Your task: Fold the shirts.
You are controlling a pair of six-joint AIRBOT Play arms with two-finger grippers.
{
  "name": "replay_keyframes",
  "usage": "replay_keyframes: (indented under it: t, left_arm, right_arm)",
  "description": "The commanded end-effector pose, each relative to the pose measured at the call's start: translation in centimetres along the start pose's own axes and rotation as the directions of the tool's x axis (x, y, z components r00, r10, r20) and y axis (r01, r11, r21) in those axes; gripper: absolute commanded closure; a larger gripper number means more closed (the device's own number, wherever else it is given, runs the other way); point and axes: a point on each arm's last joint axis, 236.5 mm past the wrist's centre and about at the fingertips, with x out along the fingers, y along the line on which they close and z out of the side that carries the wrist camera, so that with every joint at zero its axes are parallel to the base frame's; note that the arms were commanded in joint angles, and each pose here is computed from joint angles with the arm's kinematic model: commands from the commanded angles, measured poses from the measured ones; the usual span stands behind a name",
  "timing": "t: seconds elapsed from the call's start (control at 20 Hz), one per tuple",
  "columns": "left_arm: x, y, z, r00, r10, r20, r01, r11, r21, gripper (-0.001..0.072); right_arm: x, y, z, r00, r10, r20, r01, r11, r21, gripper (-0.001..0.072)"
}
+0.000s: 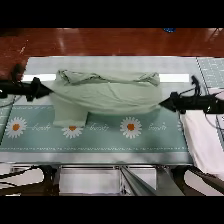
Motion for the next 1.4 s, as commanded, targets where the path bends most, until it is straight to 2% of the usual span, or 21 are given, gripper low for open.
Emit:
replay_keyframes:
  t: [0.0, 0.2, 0.3, 0.4, 0.55, 0.65, 0.8, 0.9, 1.0, 1.1, 1.2, 1.35]
  left_arm:
    - [-7.5, -12.5, 4.7, 0.951, -0.224, 0.212, 0.177, 0.959, 0.22, 0.0688]
    - [-18.1, -24.5, 3.9, 0.859, -0.338, 0.383, 0.09, 0.838, 0.538, 0.0688]
    - [-22.9, -29.1, 1.1, 0.799, -0.389, 0.459, 0.008, 0.77, 0.638, 0.0688]
    - [-26.6, -31.4, -2.6, 0.747, -0.386, 0.542, -0.126, 0.717, 0.685, 0.0688]
    - [-31.7, -30.4, -7.0, 0.627, -0.254, 0.736, -0.408, 0.698, 0.588, 0.0688]
    - [-35.2, -29.6, -10.4, 0.515, -0.187, 0.836, -0.55, 0.676, 0.49, 0.0688]
    - [-38.1, -29.7, -15.7, 0.451, -0.223, 0.864, -0.635, 0.6, 0.486, 0.0688]
    - [-41.2, -28.2, -17.5, 0.375, -0.217, 0.901, -0.673, 0.606, 0.425, 0.0688]
    - [-44.0, -25.6, -17.8, 0.291, -0.147, 0.945, -0.712, 0.627, 0.317, 0.0688]
    - [-43.4, -23.0, -17.1, 0.314, -0.032, 0.949, -0.739, 0.619, 0.265, 0.0688]
    - [-40.6, -21.3, -15.5, 0.388, 0.061, 0.92, -0.725, 0.637, 0.264, 0.0688]
    - [-33.9, -17.9, -11.0, 0.511, 0.23, 0.828, -0.731, 0.623, 0.278, 0.0688]
  right_arm:
    - [-7.2, 9.3, 6.0, 0.984, 0.074, 0.163, -0.034, 0.971, -0.238, 0.0694]
    - [-20.2, 22.8, 8.7, 0.88, 0.201, 0.431, 0.076, 0.835, -0.545, 0.0694]
    - [-26.4, 27.5, 6.8, 0.8, 0.244, 0.548, 0.196, 0.757, -0.624, 0.0693]
    - [-31.3, 30.9, 2.7, 0.723, 0.296, 0.624, 0.288, 0.692, -0.662, 0.0693]
    - [-34.8, 31.8, -3.5, 0.667, 0.298, 0.683, 0.401, 0.628, -0.667, 0.0692]
    - [-36.4, 30.7, -6.4, 0.633, 0.248, 0.734, 0.469, 0.631, -0.618, 0.0692]
    - [-37.7, 27.9, -9.1, 0.599, 0.135, 0.789, 0.547, 0.651, -0.527, 0.0692]
    - [-37.8, 25.4, -10.0, 0.601, 0.032, 0.799, 0.576, 0.675, -0.461, 0.0692]
    - [-37.1, 23.5, -10.4, 0.628, -0.044, 0.777, 0.579, 0.693, -0.429, 0.0692]
    - [-35.5, 22.4, -10.1, 0.669, -0.075, 0.739, 0.549, 0.721, -0.424, 0.0692]
    - [-32.8, 21.5, -9.3, 0.736, -0.08, 0.673, 0.487, 0.752, -0.444, 0.0692]
    - [-27.8, 18.4, -6.8, 0.811, -0.105, 0.575, 0.406, 0.809, -0.425, 0.0692]
